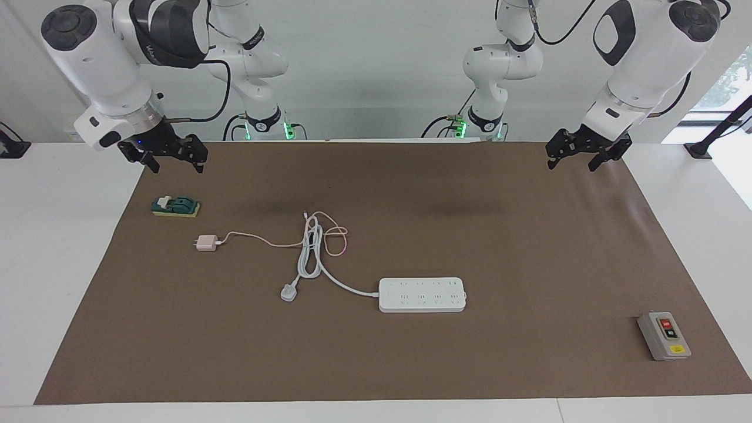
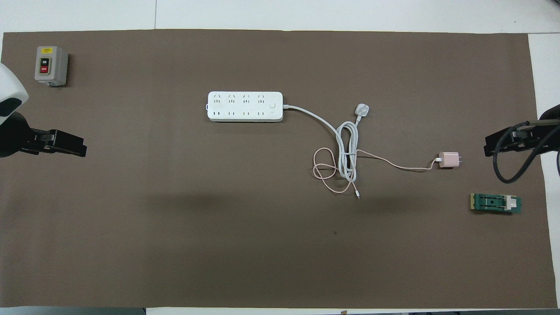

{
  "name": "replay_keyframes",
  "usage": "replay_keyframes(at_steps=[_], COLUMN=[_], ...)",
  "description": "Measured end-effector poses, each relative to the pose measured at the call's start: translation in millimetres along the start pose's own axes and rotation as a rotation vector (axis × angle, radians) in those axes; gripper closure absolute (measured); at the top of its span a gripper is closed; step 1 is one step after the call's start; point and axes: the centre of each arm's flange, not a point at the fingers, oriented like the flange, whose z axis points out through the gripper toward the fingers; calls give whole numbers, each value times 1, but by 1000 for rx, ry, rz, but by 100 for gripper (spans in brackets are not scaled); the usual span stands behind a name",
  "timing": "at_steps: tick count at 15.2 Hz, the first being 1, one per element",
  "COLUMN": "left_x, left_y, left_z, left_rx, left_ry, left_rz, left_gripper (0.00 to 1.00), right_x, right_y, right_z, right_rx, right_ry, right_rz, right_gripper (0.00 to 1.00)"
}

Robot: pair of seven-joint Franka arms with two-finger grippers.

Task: Plug charger into power strip

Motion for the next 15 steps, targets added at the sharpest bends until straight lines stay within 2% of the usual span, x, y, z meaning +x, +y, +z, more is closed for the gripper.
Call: replay_keyframes(at_steps=[15], left_x=[0], left_y=[0], left_z=[0], left_rx=[0], left_ry=[0], left_rz=[0], left_gripper=[0], right_x=[0], right_y=[-2], right_z=[0], right_rx=[-1], right_ry=[0], right_rz=[-3], right_gripper=[0])
